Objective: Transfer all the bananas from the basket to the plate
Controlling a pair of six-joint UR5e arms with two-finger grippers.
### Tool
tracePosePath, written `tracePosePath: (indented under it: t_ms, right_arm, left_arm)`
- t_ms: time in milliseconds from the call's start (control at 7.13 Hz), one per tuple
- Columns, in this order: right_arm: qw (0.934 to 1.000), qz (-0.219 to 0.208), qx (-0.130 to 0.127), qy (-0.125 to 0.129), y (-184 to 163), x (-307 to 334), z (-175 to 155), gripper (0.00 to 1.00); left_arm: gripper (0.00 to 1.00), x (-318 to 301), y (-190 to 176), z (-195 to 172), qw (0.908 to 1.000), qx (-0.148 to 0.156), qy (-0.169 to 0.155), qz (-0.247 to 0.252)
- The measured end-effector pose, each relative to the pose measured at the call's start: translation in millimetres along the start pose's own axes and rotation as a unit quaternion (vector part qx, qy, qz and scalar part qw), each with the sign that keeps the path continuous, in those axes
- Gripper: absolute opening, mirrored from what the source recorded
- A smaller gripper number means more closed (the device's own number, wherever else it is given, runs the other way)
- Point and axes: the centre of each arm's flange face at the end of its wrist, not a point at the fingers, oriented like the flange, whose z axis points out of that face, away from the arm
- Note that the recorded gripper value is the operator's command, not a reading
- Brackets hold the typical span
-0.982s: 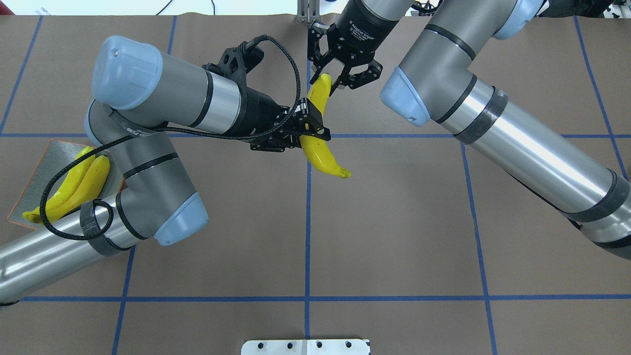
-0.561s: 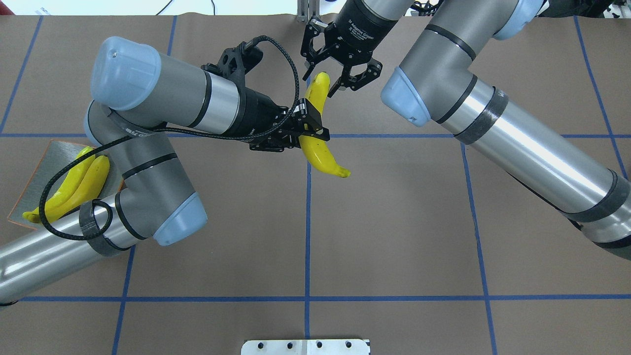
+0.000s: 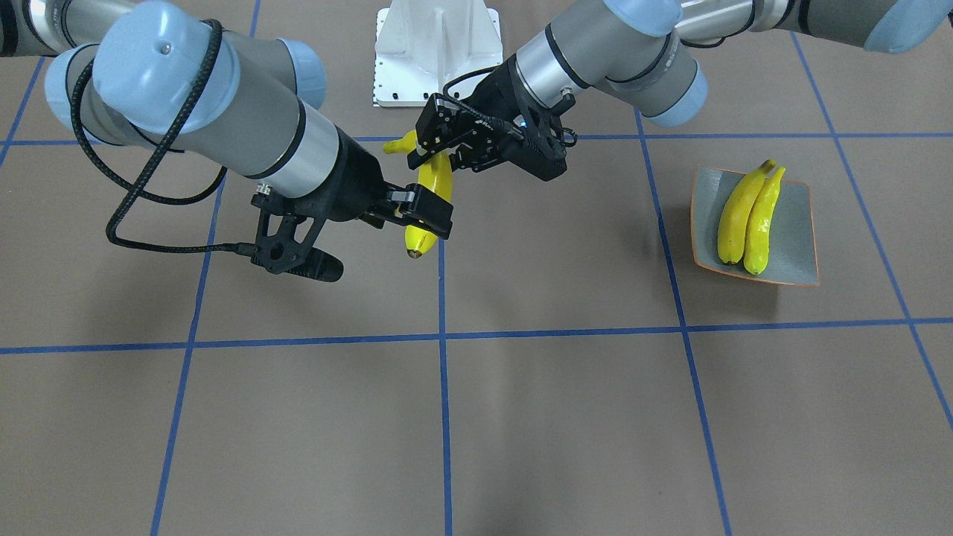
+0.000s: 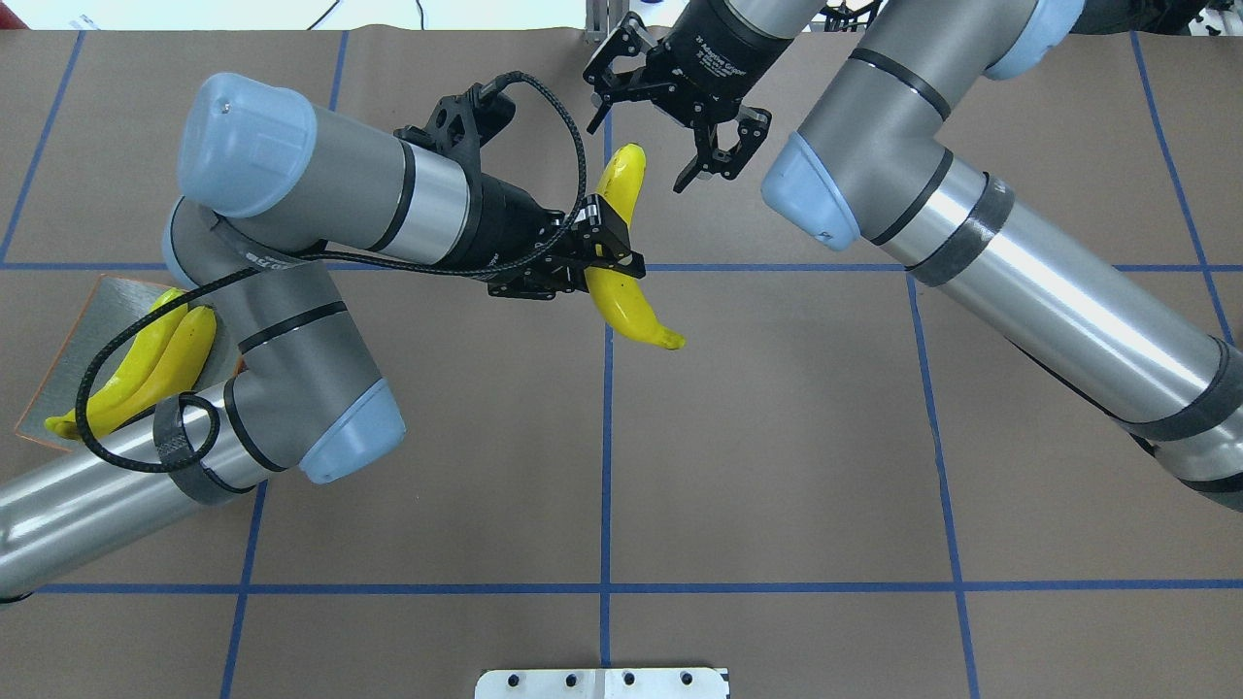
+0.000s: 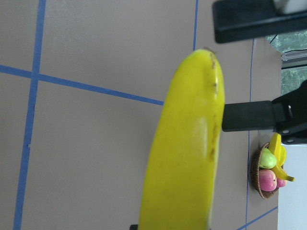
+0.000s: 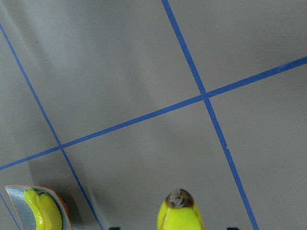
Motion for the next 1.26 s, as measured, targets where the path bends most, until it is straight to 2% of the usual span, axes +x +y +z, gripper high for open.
tracePosePath:
  t_ms: [281,561,701,842,1122,1262]
  right_arm:
    - [0.9990,0.003,0.044,-0.008,-18,28,-32,1.00]
    - [0.9969,0.002,0.078,0.003,-38,69,-39,1.00]
    - [0.9962,0.001,0.087,0.008,-44,80,-39,1.00]
    - [0.9956,-0.001,0.093,0.012,-49,87,-38,1.00]
    - [0.9951,-0.004,0.097,0.017,-53,93,-36,1.00]
    - [0.9951,-0.004,0.097,0.018,-54,93,-36,1.00]
  left_arm:
    - [0.00,-48,-5,-10,0.9994,0.007,-0.028,-0.021]
    - [0.00,-115,-2,-53,0.9974,0.008,-0.059,-0.041]
    - [0.00,-140,-4,-86,0.9964,-0.010,-0.068,-0.049]
    - [0.00,-169,-15,-128,0.9953,-0.043,-0.075,-0.042]
    - [0.00,-250,-30,-205,0.9904,-0.103,-0.091,0.019]
    - [0.00,-283,-37,-225,0.9864,-0.128,-0.089,0.051]
